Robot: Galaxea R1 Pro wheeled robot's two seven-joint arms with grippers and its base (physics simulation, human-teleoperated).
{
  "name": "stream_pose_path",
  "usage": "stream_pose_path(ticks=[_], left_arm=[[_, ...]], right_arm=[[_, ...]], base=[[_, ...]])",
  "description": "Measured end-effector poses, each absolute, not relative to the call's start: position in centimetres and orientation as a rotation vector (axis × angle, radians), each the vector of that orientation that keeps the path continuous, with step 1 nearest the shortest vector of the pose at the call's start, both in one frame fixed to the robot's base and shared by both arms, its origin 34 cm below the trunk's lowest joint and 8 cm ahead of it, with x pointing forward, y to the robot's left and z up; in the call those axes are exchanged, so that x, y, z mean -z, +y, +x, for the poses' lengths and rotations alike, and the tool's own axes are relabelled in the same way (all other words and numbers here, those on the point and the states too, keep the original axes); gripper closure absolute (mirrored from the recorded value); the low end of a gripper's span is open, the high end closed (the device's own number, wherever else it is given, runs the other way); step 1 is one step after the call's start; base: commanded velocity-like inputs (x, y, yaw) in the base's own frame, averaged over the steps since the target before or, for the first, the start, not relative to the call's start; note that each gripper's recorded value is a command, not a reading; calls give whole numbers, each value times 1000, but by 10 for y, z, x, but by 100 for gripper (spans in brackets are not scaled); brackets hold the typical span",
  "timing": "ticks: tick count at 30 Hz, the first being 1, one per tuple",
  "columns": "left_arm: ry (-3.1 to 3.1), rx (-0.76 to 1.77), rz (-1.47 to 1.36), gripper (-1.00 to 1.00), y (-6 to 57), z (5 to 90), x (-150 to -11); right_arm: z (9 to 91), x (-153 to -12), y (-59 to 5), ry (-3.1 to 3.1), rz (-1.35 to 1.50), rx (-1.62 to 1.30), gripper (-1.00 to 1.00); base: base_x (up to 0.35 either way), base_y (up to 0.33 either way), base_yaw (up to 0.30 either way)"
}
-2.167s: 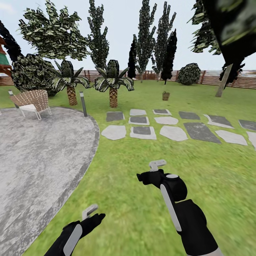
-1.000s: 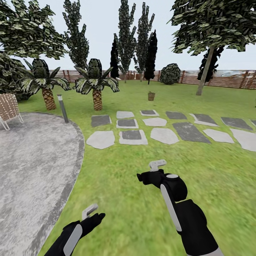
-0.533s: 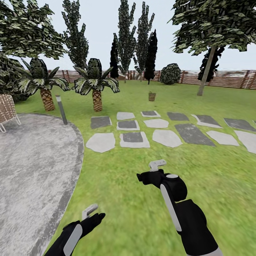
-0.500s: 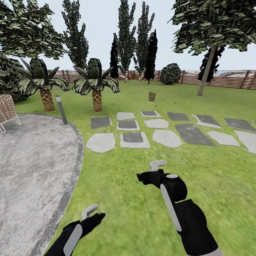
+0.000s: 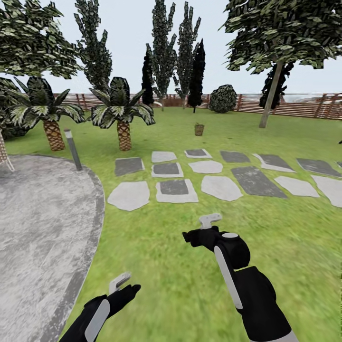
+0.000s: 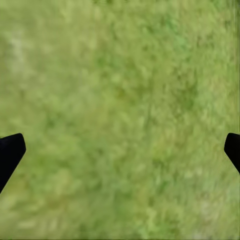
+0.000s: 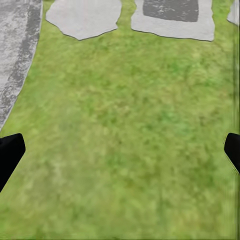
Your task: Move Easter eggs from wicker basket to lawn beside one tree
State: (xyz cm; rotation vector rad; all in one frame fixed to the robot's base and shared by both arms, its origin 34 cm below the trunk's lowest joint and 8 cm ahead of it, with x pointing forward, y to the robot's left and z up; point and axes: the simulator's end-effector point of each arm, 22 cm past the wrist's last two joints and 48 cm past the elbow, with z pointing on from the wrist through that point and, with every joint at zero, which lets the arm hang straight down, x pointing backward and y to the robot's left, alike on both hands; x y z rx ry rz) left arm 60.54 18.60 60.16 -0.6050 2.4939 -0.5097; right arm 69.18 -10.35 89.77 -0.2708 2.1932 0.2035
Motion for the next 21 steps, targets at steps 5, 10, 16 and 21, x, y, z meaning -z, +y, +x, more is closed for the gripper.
stream_pose_path(ticks=[5,10,16,21], left_arm=[[2494,510,-606,-100,186,605,-602],[2493,511,-609,-100,186,605,-602],[2493,512,-611,-100,186,605,-602],[2494,509,-609,-100,186,605,-601]], right_arm=[[692,-898,-103,2193,-272,-203,-100],[692,-897,-104,2193,-272,-202,-100],[692,-896,-107,2191,-270,-198,-100],[692,-895,-108,2191,-271,-199,-100]], base=[[325,0,-111],[325,0,-17],[325,0,-4],[325,0,-1]])
